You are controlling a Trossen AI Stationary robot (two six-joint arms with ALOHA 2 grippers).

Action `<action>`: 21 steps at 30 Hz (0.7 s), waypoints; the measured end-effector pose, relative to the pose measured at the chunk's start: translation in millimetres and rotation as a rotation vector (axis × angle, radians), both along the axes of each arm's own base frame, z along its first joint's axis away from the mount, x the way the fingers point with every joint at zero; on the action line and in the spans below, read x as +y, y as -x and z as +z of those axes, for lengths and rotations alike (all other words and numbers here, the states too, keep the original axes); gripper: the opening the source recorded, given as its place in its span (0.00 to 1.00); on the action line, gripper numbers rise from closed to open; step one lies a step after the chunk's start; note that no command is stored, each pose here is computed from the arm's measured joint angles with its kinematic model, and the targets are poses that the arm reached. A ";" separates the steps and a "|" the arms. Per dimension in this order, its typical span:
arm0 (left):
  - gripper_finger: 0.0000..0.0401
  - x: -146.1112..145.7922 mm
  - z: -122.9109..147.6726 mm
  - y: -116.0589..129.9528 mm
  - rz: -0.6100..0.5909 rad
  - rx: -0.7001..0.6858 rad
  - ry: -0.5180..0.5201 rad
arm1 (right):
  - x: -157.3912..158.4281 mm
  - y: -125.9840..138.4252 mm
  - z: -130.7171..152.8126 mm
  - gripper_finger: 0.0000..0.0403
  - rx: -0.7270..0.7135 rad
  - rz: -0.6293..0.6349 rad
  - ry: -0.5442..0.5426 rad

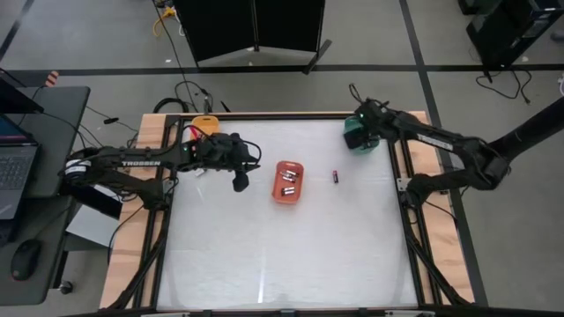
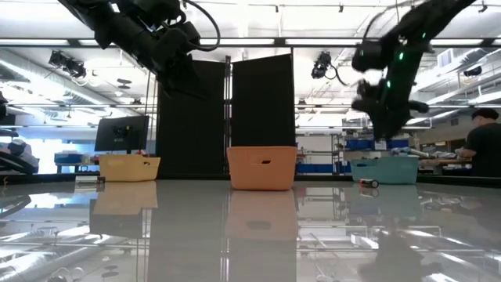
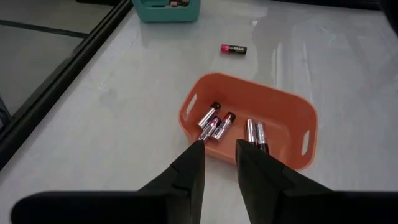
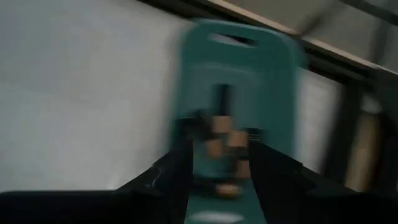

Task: Sort batteries
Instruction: Put the black-red battery into the yellow bin

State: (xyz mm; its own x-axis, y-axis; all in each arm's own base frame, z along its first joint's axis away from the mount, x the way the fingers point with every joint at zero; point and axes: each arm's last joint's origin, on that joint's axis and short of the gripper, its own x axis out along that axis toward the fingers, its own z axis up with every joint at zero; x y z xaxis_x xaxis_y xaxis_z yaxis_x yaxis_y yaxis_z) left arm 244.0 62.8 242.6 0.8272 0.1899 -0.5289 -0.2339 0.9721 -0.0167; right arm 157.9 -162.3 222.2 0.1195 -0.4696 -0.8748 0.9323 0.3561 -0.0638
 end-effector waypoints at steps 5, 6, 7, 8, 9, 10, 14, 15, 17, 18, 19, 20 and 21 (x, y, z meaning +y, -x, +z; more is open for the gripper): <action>0.22 -0.5 -18.7 2.8 0.045 -0.107 0.008 | 46.7 -22.3 1.0 0.39 -0.155 0.147 -0.054; 0.21 -1.0 -24.3 4.5 0.049 -0.138 0.007 | 56.5 -27.0 -3.4 0.38 -0.172 0.161 -0.055; 0.20 -1.4 -28.8 6.1 0.058 -0.175 0.014 | 65.9 -31.1 -8.5 0.38 -0.188 0.171 -0.059; 0.19 -1.8 -32.2 7.8 0.062 -0.216 0.015 | 75.4 -35.0 -13.7 0.37 -0.203 0.179 -0.067; 0.17 -2.3 -36.0 10.0 0.068 -0.250 0.023 | 84.7 -38.9 -19.2 0.37 -0.215 0.187 -0.071; 0.16 -2.9 -39.4 12.1 0.070 -0.279 0.025 | 93.0 -42.8 -24.3 0.37 -0.230 0.192 -0.072; 0.11 -5.4 -48.0 18.9 0.060 -0.359 0.051 | 122.2 -54.2 -40.0 0.37 -0.222 0.192 -0.052; 0.10 -5.7 -49.5 20.0 0.061 -0.365 0.054 | 127.6 -56.3 -43.3 0.37 -0.211 0.184 -0.042; 0.10 -6.3 -53.3 22.3 0.063 -0.362 0.059 | 136.5 -60.0 -49.7 0.37 -0.194 0.168 -0.022; 0.10 -6.5 -54.4 23.0 0.063 -0.361 0.060 | 139.9 -61.6 -53.4 0.37 -0.184 0.160 -0.020; 0.10 -7.1 -54.6 23.0 0.061 -0.362 0.062 | 142.9 -63.0 -57.1 0.37 -0.174 0.151 -0.024; 0.10 -7.7 -54.3 22.8 0.058 -0.366 0.062 | 145.5 -64.3 -61.2 0.37 -0.163 0.142 -0.031; 0.10 -8.8 -54.3 22.5 0.053 -0.366 0.063 | 147.6 -65.6 -65.3 0.37 -0.153 0.134 -0.037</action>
State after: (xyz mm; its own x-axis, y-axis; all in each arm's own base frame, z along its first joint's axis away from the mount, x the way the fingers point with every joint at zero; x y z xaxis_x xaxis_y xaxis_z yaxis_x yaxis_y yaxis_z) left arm 221.5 53.9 188.3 0.9535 0.2145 -0.2118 -0.2517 0.9531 -0.1679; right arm 223.5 -14.7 156.9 0.3111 -0.4085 -0.8581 0.8743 0.4770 0.0899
